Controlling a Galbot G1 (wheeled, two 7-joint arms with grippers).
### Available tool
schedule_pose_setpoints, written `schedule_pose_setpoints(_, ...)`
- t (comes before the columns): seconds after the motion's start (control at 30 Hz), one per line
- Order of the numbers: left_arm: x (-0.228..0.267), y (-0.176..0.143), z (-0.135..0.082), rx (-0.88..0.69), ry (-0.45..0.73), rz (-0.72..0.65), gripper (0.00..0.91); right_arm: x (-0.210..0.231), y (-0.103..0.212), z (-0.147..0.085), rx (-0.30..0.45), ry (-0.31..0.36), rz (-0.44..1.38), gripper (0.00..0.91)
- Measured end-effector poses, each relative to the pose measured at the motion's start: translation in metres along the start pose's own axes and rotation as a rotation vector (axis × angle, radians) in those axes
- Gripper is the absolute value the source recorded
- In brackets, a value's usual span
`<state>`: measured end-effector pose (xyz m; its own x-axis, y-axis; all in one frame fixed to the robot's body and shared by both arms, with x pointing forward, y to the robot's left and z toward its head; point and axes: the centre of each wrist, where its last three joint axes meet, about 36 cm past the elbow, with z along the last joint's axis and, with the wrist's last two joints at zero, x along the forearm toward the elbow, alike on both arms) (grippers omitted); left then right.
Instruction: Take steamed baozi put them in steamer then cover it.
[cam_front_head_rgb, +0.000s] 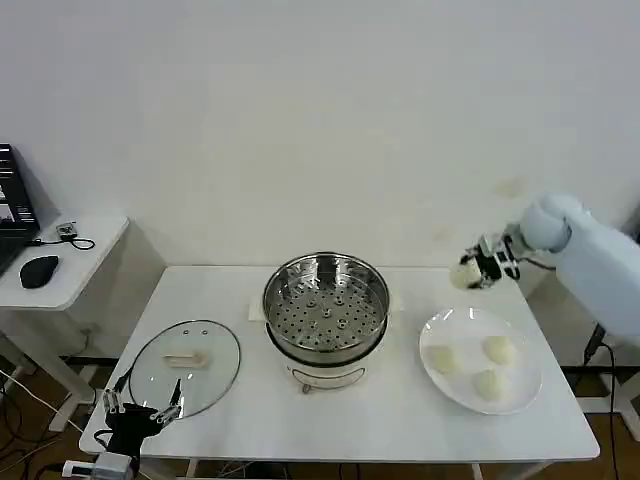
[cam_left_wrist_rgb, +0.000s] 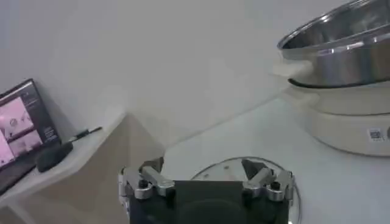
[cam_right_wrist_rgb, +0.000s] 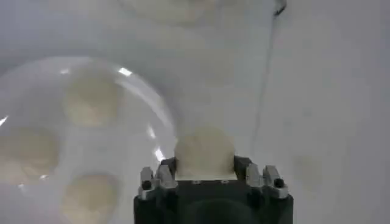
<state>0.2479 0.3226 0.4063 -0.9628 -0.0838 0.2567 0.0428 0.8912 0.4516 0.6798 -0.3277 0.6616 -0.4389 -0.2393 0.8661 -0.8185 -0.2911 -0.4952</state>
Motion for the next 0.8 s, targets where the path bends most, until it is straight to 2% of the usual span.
schedule_pose_setpoints(0.27, 0.001, 0.004, 0.005, 0.011, 0.015, -0.002, 0.907, -0.012, -0.048, -0.088, 0.165, -0.119, 0.009, 0.635)
schedule_pose_setpoints(0.47, 0.002, 0.009, 0.005, 0.014, 0.016, -0.009, 0.907, -0.037, -0.066, -0.147, 0.291, -0.185, -0.023, 0.635)
schedule_pose_setpoints(0.67, 0.003, 0.009, 0.009, 0.025, 0.026, -0.016, 0.907, -0.062, -0.071, -0.189, 0.414, -0.229, -0.059, 0.635)
schedule_pose_setpoints(0.8, 0.004, 0.008, 0.010, 0.028, 0.031, -0.018, 0.907, -0.078, -0.070, -0.202, 0.485, -0.233, -0.076, 0.635)
